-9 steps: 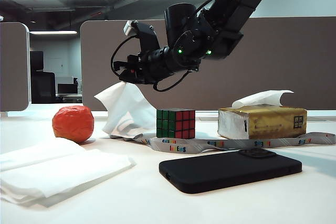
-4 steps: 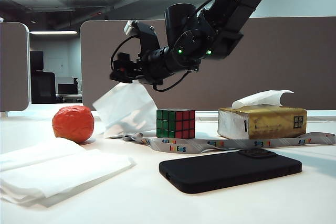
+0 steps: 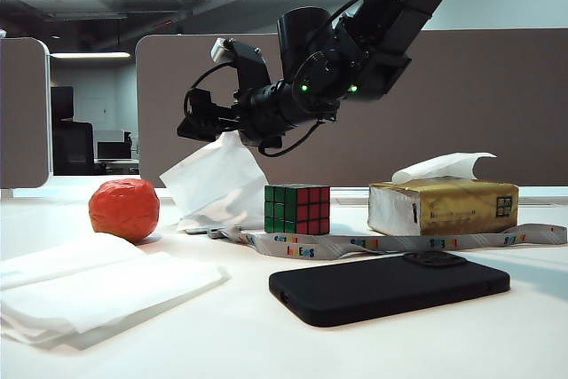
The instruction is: Pull out a tissue from the tissue box and use it to cover the ID card on the tabletop.
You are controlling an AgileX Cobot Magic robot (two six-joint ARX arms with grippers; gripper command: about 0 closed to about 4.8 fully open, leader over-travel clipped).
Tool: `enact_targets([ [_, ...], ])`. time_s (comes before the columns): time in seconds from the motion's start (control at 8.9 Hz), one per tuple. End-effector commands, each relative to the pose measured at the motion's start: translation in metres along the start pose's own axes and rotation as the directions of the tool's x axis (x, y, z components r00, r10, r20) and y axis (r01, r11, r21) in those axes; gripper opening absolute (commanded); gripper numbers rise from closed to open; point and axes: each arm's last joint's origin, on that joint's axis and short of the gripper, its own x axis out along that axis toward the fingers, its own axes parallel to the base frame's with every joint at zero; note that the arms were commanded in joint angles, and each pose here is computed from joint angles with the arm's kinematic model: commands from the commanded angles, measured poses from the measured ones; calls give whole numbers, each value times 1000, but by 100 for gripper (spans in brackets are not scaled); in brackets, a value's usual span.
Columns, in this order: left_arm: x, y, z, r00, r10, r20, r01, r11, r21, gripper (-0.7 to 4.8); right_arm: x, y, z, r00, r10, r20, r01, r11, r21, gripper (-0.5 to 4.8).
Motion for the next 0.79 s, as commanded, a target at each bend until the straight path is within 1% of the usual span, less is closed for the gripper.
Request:
enact_targets([
  [0.11,0,0,2,1000,-6,6,6,1000,4,-6,0,0,4,999,-32,14,32,999,-1,479],
  [0.22,0,0,2,1000,-6,6,6,1000,4,-6,0,0,4,999,-49,10,49,999,0,479],
  [0.34,0,0,2,1000,-6,5,6,1000,4,-6,0,0,4,993,-115,10,115,993,-25,479],
  [0.45,0,0,1,1000,-6,-1,6,1000,0,-6,1,4,4,1000,-22,10,22,999,-36,479],
  [0.56,0,0,1,1000,-6,0,6,1000,0,-6,2,8,4,1000,26,10,-26,999,-37,479],
  [0.67,0,0,1,1000,-6,0,6,1000,0,-6,4,17,7,995,95,36,-93,994,-51,479],
  [0.79,0,0,1,1000,-6,-1,6,1000,0,-6,3,11,10,995,-77,70,80,995,-51,479],
])
